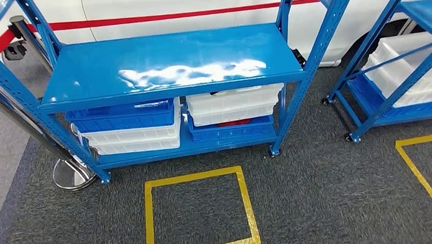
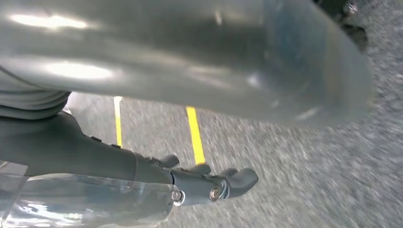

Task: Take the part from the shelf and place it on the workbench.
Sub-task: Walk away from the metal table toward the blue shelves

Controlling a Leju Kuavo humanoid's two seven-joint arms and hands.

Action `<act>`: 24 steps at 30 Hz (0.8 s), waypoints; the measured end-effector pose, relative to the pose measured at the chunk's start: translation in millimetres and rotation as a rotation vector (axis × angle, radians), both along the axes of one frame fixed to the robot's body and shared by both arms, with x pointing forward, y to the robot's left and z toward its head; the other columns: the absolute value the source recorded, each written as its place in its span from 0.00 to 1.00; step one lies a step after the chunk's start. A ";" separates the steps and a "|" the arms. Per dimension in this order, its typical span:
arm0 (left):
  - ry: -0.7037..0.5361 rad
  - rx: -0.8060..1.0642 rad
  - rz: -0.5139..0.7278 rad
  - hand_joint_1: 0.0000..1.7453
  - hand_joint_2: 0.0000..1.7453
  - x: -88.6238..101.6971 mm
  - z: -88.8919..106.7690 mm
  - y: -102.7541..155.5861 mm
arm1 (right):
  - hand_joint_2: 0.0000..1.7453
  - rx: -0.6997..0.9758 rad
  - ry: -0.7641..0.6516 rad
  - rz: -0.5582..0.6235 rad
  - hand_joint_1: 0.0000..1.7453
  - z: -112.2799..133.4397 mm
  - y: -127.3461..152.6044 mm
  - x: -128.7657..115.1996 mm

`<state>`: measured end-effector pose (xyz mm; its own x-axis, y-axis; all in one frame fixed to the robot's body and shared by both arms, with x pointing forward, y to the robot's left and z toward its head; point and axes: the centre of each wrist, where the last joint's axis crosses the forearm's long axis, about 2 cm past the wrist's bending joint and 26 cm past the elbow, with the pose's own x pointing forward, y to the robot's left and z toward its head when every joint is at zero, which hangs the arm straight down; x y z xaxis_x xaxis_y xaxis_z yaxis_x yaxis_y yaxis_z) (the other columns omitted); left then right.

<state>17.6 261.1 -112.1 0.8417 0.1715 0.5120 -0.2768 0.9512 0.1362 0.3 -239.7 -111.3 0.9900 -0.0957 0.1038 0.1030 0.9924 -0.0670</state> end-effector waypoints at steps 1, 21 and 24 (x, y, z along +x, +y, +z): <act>0.000 0.000 0.000 0.00 0.00 -0.1 0.0 -0.3 | 0.00 -0.001 -0.001 0.000 0.00 0.0 -0.1 0.7; -0.007 -0.005 -0.006 0.00 0.00 4.9 0.5 -2.2 | 0.00 0.013 0.004 0.043 0.00 -0.2 -0.5 -2.3; -0.006 -0.005 -0.005 0.00 0.00 4.1 0.4 -2.4 | 0.00 0.009 -0.003 0.030 0.00 -0.2 -0.8 -2.2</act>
